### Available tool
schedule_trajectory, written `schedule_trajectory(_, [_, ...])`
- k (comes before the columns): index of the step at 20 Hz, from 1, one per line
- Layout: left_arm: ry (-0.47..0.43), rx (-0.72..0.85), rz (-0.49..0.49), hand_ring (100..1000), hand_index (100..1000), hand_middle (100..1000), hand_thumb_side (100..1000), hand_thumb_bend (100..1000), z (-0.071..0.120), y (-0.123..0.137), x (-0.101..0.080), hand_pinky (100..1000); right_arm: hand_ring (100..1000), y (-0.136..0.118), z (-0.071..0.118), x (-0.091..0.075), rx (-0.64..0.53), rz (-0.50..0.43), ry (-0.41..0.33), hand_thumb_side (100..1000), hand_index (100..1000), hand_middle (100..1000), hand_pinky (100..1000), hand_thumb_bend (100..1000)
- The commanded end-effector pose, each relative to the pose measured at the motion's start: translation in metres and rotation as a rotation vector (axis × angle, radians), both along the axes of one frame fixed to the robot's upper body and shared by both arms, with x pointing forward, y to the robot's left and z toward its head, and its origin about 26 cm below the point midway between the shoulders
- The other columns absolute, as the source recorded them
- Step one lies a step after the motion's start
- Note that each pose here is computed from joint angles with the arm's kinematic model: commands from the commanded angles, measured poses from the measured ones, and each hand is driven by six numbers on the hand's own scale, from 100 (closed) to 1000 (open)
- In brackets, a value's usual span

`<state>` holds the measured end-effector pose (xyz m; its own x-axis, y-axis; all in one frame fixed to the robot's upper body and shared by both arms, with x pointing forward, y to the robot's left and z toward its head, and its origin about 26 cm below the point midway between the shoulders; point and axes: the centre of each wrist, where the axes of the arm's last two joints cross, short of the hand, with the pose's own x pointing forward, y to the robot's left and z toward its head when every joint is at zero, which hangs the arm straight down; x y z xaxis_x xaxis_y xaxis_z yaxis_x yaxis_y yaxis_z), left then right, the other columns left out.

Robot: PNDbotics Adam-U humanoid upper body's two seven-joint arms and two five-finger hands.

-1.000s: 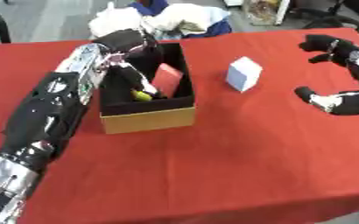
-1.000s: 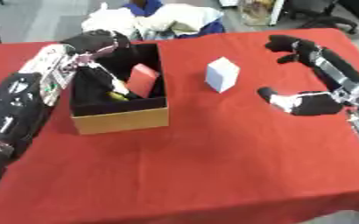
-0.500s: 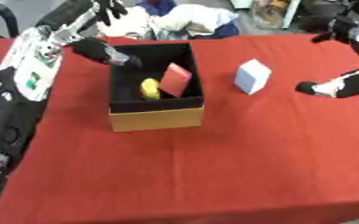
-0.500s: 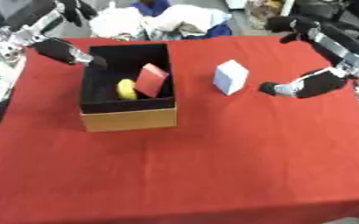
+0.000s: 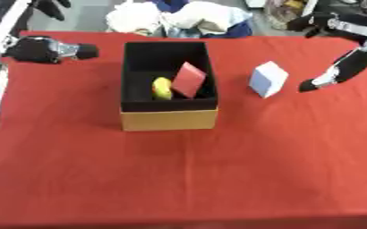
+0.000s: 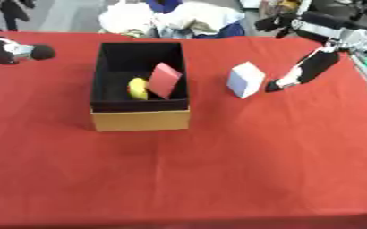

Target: Pick up objects on the table and place them in the box.

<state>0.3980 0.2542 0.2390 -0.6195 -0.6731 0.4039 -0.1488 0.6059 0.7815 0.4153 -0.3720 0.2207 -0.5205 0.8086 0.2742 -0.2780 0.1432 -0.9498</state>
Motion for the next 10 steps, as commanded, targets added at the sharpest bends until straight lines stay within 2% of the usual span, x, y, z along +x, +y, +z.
schedule_trajectory(1, [-0.050, -0.028, 0.002, 544, 745, 591, 682, 1000, 0.019, 0.009, -0.009, 630, 950, -0.014, 0.005, 0.008, -0.060, -0.048, -0.004, 290, 993, 917, 863, 804])
schedule_trajectory(5, [-0.045, -0.046, -0.010, 543, 743, 590, 687, 1000, 0.018, 0.008, -0.012, 629, 950, -0.015, -0.003, 0.021, -0.107, -0.076, 0.000, 268, 991, 921, 865, 812])
schedule_trajectory(6, [-0.044, -0.048, -0.015, 542, 742, 589, 687, 1000, 0.018, 0.007, -0.012, 629, 950, -0.015, -0.005, 0.025, -0.112, -0.089, 0.000, 281, 989, 920, 866, 751])
schedule_trajectory(7, [-0.043, -0.050, -0.019, 542, 741, 589, 688, 1000, 0.018, 0.006, -0.012, 629, 950, -0.015, -0.007, 0.028, -0.115, -0.104, -0.003, 321, 987, 919, 866, 741])
schedule_trajectory(10, [-0.042, -0.050, -0.032, 541, 741, 588, 691, 1000, 0.018, 0.004, -0.012, 629, 949, -0.016, -0.013, 0.036, -0.116, -0.152, -0.013, 309, 980, 915, 866, 725])
